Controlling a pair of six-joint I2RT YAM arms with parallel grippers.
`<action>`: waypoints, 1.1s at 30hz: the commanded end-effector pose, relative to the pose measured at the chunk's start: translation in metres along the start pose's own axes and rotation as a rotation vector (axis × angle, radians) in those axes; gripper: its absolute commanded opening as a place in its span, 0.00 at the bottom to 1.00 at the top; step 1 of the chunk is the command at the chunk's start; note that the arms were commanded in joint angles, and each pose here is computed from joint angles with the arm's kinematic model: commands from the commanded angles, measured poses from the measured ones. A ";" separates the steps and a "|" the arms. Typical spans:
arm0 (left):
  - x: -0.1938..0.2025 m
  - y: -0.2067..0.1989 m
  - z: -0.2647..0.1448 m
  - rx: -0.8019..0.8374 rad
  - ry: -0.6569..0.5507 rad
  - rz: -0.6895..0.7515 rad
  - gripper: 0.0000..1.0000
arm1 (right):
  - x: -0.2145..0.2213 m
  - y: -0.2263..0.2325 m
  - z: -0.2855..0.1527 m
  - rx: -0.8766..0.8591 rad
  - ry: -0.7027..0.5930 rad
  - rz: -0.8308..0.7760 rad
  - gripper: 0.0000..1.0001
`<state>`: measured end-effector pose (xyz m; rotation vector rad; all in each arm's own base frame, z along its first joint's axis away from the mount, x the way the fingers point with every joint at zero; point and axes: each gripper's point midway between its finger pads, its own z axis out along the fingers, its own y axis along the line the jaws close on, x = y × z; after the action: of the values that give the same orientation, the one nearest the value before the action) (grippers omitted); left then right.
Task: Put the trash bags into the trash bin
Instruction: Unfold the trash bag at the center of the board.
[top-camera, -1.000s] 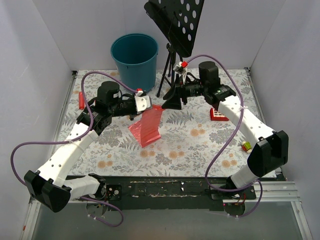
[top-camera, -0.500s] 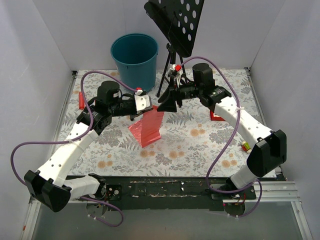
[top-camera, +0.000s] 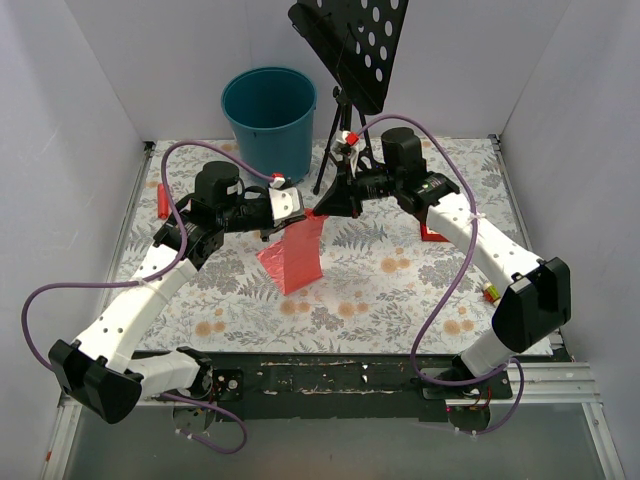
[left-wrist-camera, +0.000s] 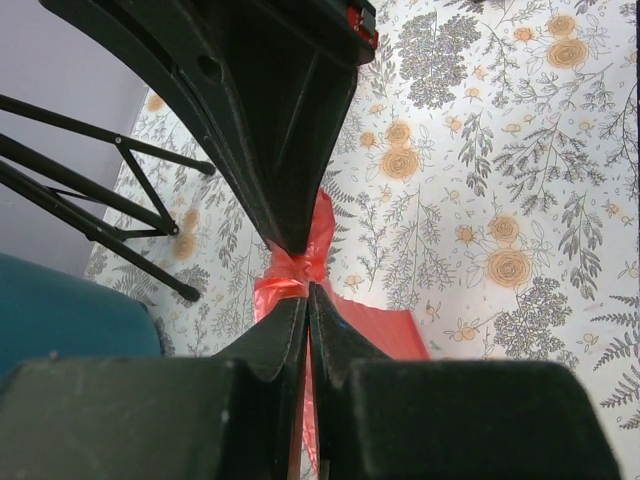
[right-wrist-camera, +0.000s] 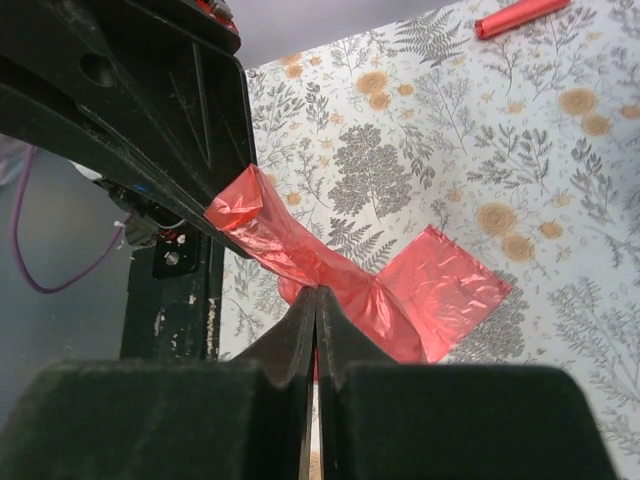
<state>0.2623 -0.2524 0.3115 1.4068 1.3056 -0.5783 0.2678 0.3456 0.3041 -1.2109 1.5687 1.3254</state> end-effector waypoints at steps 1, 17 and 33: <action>-0.011 0.003 -0.005 -0.022 -0.019 0.014 0.00 | -0.021 0.002 -0.003 0.023 -0.030 -0.077 0.01; 0.009 -0.003 -0.005 -0.025 0.040 0.003 0.00 | -0.031 -0.042 -0.042 0.249 -0.076 -0.009 0.01; -0.007 0.001 -0.003 -0.017 -0.008 -0.007 0.00 | -0.028 0.008 -0.012 0.047 -0.049 -0.127 0.62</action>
<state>0.2658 -0.2479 0.3020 1.3959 1.3558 -0.5549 0.2808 0.3350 0.3178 -1.1545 1.5633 1.2101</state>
